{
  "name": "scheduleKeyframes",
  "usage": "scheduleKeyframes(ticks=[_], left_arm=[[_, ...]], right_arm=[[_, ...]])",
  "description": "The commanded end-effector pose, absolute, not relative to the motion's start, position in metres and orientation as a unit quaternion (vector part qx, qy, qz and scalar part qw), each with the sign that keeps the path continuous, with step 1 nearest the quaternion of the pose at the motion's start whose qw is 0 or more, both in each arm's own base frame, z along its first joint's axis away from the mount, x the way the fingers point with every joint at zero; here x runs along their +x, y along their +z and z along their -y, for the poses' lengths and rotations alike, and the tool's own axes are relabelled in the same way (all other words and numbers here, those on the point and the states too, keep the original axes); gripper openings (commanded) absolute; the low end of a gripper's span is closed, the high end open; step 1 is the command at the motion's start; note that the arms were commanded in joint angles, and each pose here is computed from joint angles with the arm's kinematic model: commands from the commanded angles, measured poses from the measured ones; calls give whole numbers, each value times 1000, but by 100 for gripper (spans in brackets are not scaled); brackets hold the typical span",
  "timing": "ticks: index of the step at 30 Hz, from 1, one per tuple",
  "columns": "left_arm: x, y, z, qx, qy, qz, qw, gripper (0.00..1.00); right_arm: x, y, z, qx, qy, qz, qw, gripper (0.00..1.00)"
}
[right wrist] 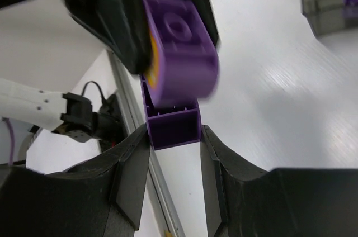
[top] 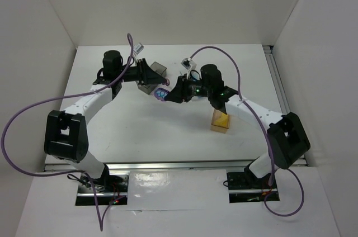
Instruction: Sort the legos into containers by color
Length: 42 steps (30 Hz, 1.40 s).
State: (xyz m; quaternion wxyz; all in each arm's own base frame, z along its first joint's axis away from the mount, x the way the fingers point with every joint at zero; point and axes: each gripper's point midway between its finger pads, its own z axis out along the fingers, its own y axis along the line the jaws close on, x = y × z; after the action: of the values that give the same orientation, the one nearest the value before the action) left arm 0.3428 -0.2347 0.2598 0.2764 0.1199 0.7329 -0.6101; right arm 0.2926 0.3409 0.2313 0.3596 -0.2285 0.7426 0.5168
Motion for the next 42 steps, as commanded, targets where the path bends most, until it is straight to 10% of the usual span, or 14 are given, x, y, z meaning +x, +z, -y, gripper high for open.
scheduleKeyframes(ticks=[1, 26, 33, 42], left_arm=[[373, 283, 224, 106, -591, -730, 325, 0], [505, 148, 145, -105, -215, -911, 337, 0], [517, 130, 159, -89, -215, -920, 314, 75], [498, 227, 128, -103, -166, -897, 396, 87]], right_arm=[[299, 201, -318, -204, 454, -794, 348, 8], [302, 206, -273, -165, 396, -821, 378, 8], [306, 204, -277, -167, 398, -822, 372, 8], [343, 208, -304, -170, 415, -813, 371, 12]])
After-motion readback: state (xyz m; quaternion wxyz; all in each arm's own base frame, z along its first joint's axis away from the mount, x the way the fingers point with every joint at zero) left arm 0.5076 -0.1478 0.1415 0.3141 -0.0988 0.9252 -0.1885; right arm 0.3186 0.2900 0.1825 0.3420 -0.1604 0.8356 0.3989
